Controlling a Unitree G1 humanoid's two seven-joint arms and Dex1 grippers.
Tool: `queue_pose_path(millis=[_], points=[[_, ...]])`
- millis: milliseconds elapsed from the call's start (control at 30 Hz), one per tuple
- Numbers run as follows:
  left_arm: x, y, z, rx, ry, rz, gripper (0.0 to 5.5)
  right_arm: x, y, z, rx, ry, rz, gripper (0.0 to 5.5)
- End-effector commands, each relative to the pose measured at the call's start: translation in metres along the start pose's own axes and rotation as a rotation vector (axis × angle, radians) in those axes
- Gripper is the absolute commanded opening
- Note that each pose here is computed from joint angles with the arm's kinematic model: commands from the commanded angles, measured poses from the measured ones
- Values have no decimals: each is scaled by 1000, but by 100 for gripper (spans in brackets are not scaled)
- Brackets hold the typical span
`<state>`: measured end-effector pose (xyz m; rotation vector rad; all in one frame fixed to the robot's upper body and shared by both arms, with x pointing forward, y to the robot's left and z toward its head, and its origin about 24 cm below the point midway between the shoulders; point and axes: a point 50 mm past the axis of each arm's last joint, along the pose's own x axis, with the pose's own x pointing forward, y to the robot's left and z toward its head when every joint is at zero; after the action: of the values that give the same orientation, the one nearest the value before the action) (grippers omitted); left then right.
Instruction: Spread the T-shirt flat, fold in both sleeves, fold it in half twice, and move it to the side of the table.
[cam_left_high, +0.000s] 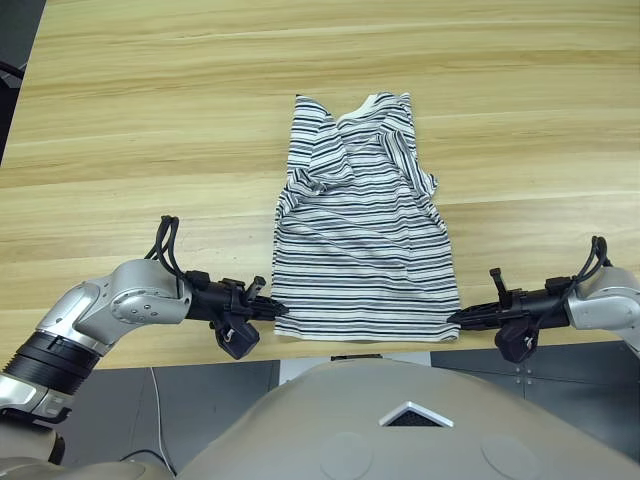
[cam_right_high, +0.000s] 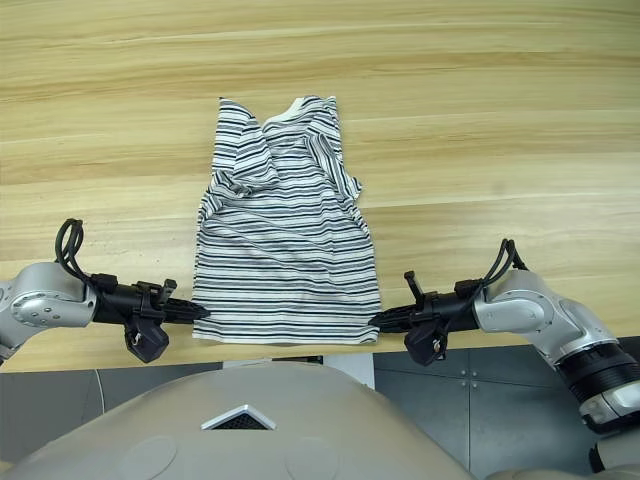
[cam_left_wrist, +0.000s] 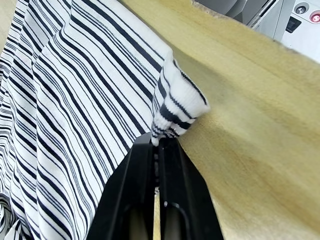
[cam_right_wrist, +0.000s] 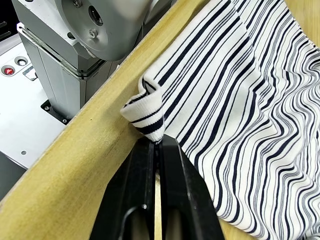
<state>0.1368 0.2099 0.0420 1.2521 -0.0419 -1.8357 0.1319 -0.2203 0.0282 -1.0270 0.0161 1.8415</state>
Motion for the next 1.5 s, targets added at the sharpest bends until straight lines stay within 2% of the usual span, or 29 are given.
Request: queue_pose_path(millis=[33, 100, 200, 300, 467, 633, 1033, 1400, 1500], points=[[0, 22, -6, -37, 17, 59, 11, -2, -9, -10, 55, 73, 33, 10], [-2, 49, -8, -137, 13, 131, 11, -9, -29, -9, 73, 64, -32, 10], [-9, 78, -1, -312, -75, 149, 11, -23, -56, -9, 168, 25, -114, 10], [-17, 87, 3, -443, -143, 79, 11, -33, -73, -9, 240, -31, -150, 10], [-41, 92, -1, -494, -224, -13, 11, -40, -93, -10, 296, -119, -147, 10], [-51, 94, -5, -480, -272, -14, 11, -48, -88, -8, 394, -186, -90, 10], [-66, 88, 14, -455, -378, -41, 11, -60, -74, 21, 515, -272, 93, 10], [-79, 80, 37, -434, -476, -33, 11, -65, -67, 31, 581, -299, 137, 10], [-79, 82, 29, -444, -436, 5, 11, -63, -75, 28, 548, -296, 78, 10]])
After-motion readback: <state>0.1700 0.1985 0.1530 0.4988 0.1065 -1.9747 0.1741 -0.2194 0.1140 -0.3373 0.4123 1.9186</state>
